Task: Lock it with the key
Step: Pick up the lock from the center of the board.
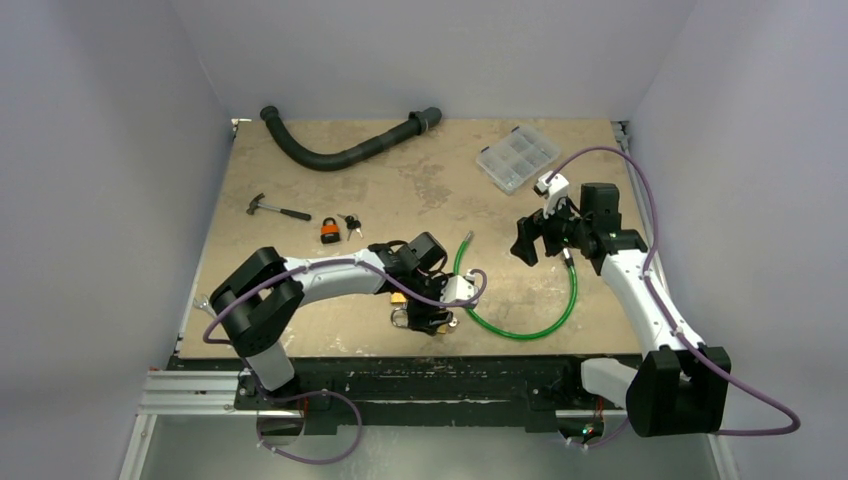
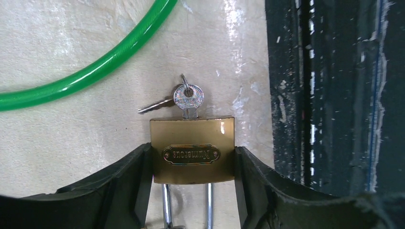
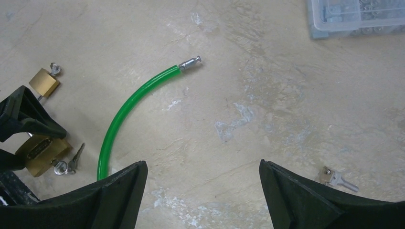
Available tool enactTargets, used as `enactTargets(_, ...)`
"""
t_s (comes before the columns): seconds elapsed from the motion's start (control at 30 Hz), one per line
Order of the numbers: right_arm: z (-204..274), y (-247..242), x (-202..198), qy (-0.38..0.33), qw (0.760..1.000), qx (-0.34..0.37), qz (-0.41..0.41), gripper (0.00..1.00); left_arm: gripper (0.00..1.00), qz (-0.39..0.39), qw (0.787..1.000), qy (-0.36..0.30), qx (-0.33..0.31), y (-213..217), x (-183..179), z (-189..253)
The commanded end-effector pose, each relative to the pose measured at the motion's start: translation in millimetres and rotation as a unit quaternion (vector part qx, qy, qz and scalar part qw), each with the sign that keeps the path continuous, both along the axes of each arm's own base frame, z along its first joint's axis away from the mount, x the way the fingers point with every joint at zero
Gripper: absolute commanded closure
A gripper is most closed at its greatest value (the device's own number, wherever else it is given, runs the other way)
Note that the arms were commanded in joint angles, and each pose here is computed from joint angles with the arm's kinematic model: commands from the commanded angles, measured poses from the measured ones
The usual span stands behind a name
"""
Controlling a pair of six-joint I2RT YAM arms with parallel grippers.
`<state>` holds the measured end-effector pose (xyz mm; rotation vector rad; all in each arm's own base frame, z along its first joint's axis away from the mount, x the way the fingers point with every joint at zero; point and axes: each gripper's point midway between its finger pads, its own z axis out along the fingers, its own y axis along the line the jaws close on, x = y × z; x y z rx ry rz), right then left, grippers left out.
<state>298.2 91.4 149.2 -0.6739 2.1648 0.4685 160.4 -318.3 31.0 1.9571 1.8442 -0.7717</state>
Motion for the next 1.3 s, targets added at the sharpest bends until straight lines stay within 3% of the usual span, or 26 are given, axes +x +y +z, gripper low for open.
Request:
enactTargets(0.0,3.9,3.7,-1.7,-0.005,1.000,0.010,0.014,0.03,0.86,0.007,0.998,0.031,-0.049,-20.1,1.3,39.2)
enactTargets(0.57,3.8,2.5,-3.0,-0.004,1.000,0.009,0.008,0.03,0.92,0.023,0.998,0.043,-0.049,-20.9,53.5,20.9)
enactTargets(0.93,2.8,2.9,-1.3,-0.003,1.000,0.012,0.007,0.03,0.98,0.001,0.990,0.130,-0.050,-18.2,25.0,44.1)
enactTargets(1.27,3.0,6.5,1.0,0.001,1.000,0.021,0.013,0.03,1.00,-0.002,0.989,0.131,-0.063,-17.8,22.5,67.1)
